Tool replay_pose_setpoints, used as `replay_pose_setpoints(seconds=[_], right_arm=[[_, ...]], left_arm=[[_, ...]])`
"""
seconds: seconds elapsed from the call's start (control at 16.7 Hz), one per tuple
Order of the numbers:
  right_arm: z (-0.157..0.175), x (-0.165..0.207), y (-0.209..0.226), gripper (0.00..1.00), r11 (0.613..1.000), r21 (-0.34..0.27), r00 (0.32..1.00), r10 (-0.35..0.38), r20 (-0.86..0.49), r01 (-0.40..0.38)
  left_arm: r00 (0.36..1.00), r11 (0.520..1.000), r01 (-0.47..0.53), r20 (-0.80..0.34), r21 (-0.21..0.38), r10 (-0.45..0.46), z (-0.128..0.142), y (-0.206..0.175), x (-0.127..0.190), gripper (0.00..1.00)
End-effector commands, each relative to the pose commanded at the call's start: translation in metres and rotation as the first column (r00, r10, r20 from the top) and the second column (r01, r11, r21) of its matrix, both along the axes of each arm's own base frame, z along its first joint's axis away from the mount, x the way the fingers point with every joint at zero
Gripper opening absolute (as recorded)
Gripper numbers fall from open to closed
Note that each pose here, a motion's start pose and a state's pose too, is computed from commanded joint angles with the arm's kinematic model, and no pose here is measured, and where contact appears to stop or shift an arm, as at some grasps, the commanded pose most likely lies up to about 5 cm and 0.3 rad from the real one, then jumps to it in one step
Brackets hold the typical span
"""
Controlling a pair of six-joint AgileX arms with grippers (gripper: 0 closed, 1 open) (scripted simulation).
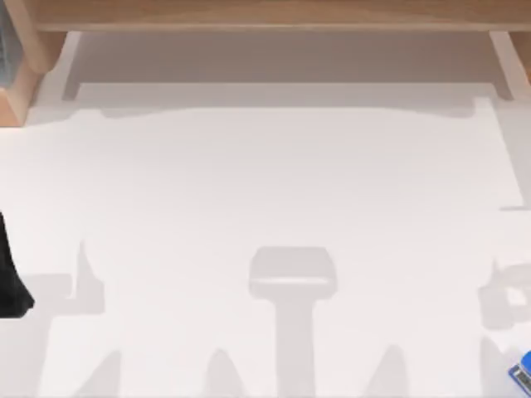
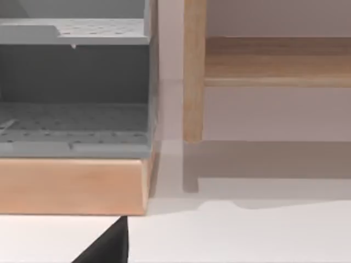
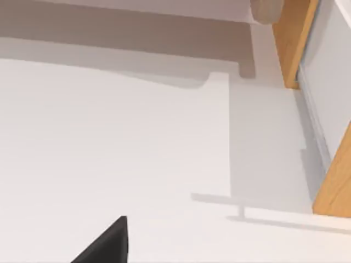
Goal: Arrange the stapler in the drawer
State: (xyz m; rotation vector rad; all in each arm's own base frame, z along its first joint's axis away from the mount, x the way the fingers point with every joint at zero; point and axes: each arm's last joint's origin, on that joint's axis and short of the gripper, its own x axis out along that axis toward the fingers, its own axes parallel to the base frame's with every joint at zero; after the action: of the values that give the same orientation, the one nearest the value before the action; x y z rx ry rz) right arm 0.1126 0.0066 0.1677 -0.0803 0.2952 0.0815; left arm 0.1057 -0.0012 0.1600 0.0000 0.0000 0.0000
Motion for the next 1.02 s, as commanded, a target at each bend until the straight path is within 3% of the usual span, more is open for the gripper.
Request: replay_pose_setpoints(seconds=[0.12, 0.24, 0.48, 0.78, 0.9, 1.02], right_arm=[[0.0, 0.007, 0.005, 1.0, 0.997, -0.048, 0.979, 0.044, -0.199, -0.054], [-0.002, 0.015, 0.01, 1.0, 0.988, -0.089, 0.906, 0.082, -0.415, -0.13], [-0.007, 0.03, 0.023, 1.0, 0.946, -0.116, 0.654, 0.118, -0.747, -0.304], [-0.009, 0.046, 0.037, 1.0, 0.885, -0.08, 0.364, 0.106, -0.925, -0.459], [-0.009, 0.049, 0.04, 1.0, 0.871, -0.068, 0.308, 0.099, -0.946, -0.486], [-0.009, 0.05, 0.041, 1.0, 0.868, -0.065, 0.296, 0.097, -0.95, -0.492]], left_arm=[[1.0, 1.0, 0.0, 0.0, 0.0, 0.0, 0.0, 0.0, 0.0, 1.0], [1.0, 1.0, 0.0, 0.0, 0.0, 0.0, 0.0, 0.0, 0.0, 1.0], [1.0, 1.0, 0.0, 0.0, 0.0, 0.0, 0.0, 0.0, 0.0, 1.0], [1.0, 1.0, 0.0, 0.0, 0.0, 0.0, 0.0, 0.0, 0.0, 1.0], [1.0, 1.0, 0.0, 0.0, 0.0, 0.0, 0.0, 0.0, 0.0, 1.0], [1.0, 1.0, 0.0, 0.0, 0.0, 0.0, 0.0, 0.0, 0.0, 1.0]])
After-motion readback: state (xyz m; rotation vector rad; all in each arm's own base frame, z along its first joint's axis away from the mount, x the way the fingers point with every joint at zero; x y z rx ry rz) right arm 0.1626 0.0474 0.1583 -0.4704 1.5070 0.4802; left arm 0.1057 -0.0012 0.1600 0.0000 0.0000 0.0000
